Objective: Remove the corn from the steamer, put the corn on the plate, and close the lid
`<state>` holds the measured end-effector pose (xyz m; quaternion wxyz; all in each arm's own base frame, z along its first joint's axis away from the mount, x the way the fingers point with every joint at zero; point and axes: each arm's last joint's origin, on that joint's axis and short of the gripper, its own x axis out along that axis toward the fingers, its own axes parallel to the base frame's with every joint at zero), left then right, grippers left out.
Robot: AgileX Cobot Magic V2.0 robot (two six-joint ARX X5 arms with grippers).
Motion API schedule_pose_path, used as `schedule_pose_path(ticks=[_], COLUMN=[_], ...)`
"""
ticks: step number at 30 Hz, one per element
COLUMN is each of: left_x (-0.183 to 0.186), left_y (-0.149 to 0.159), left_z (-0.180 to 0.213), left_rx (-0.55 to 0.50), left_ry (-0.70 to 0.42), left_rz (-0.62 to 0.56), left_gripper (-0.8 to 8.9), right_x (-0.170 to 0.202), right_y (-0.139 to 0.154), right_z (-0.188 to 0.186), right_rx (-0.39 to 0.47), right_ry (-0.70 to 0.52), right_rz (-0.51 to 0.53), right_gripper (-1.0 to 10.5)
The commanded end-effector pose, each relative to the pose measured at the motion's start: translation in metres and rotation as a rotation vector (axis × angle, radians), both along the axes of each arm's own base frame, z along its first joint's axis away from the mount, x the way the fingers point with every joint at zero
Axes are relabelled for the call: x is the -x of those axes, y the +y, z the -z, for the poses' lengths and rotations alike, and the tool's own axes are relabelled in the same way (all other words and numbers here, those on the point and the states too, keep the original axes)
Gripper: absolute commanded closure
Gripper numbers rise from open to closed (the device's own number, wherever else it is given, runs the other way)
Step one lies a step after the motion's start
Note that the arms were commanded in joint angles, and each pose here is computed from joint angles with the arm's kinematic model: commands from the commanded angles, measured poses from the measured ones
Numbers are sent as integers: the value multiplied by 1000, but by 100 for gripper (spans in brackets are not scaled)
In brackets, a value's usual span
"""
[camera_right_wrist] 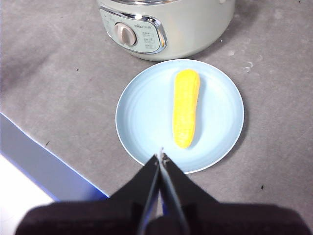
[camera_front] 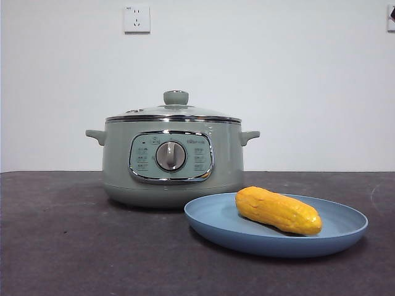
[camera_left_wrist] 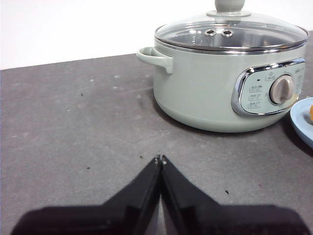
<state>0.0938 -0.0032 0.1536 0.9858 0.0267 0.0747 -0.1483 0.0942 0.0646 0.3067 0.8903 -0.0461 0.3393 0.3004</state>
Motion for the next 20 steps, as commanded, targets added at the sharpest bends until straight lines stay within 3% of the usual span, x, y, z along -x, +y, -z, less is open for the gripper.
schedule_pose_path(ticks=[1,7,10,20], left_x=[-1,-1,-1,-1], left_y=[0,0,0,0], left_z=[4,4,4,4], left_rx=[11,11,11,11], left_ry=[8,8,8,8], left_rz=[-6,-6,-6,-6], left_gripper=[817,817,817,817], right_x=[0,3,7,23], right_y=[0,-4,-11,-46], right_z=[1,-1,-6,-13], right_rx=[-4,-13,-11,-151], right_ry=[0,-19,-97,-481], right_rz=[5,18,27,337], right_gripper=[946,946,946,946])
